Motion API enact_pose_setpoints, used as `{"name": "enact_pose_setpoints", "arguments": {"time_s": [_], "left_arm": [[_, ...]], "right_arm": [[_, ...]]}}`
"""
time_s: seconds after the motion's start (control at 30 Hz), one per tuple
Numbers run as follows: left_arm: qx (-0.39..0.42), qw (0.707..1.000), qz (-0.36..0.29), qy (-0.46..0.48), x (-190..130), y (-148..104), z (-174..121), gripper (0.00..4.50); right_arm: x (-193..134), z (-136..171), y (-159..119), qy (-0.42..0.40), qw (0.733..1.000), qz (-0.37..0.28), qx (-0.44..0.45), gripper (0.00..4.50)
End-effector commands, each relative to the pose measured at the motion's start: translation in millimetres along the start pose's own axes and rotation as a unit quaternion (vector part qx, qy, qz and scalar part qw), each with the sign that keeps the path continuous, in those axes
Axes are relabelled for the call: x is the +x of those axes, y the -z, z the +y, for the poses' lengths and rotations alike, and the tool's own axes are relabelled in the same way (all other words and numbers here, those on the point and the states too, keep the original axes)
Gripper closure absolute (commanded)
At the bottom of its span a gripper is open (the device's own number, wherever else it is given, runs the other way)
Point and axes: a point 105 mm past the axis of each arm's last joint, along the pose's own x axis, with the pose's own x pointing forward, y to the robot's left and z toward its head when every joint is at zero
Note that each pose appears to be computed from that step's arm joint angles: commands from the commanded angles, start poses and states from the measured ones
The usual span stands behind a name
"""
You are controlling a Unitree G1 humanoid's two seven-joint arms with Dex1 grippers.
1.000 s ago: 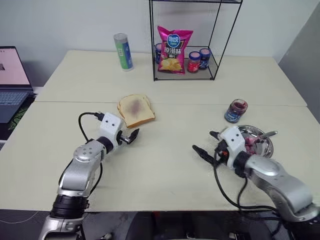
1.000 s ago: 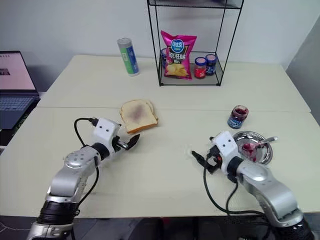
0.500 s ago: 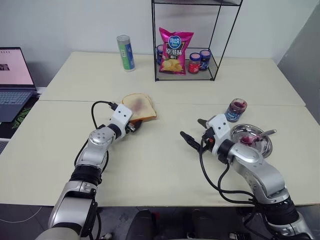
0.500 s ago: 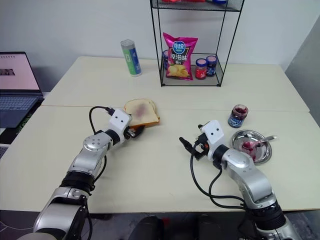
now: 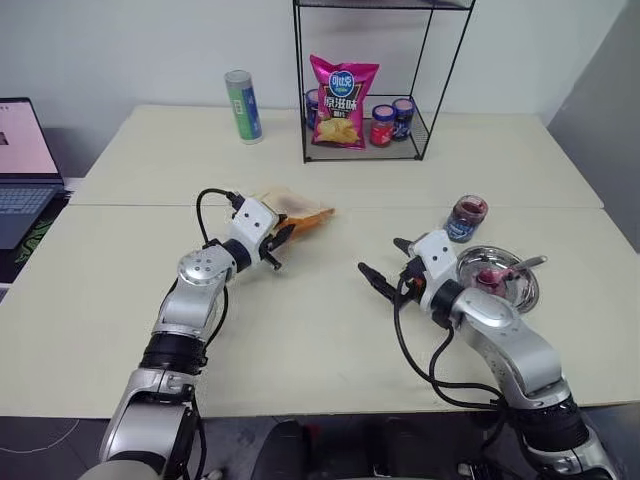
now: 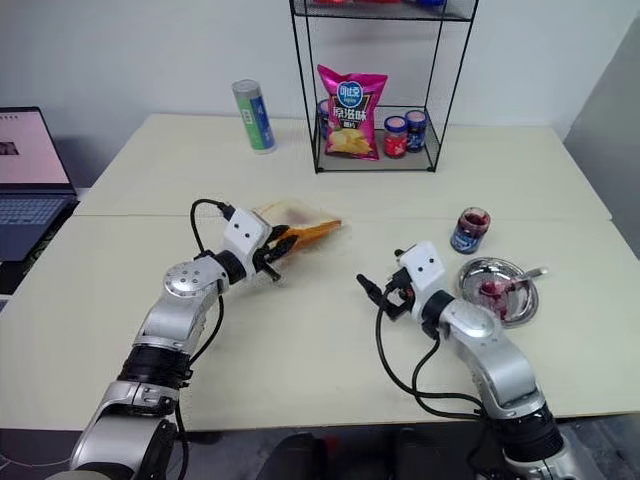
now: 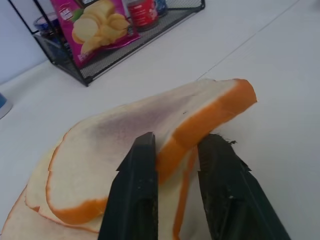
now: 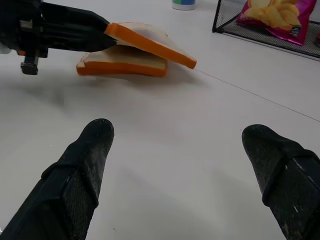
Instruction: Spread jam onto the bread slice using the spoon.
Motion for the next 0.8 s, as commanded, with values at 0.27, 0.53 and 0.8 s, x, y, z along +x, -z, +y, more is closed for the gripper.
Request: {"name": "enact_pose_setpoints", "arguments": {"time_s": [0.27,0.53,0.8], "left_arm": [[0.076,0.965,-0.034,0.248,-25,-38,-104,4.48],[0.177,0.939,0.035,0.292,-30,1,-121,4.48],[0.160,0.926,-0.003,0.343,-26,-13,-135,3.96]], "right_arm": [[-12,-22,-18,0.023,0.999,-0.034,0.021,0.00],[-27,-23,-11,0.031,0.999,-0.016,0.028,0.00],[-32,-23,-8,0.056,0.997,-0.013,0.046,0.00]]}}
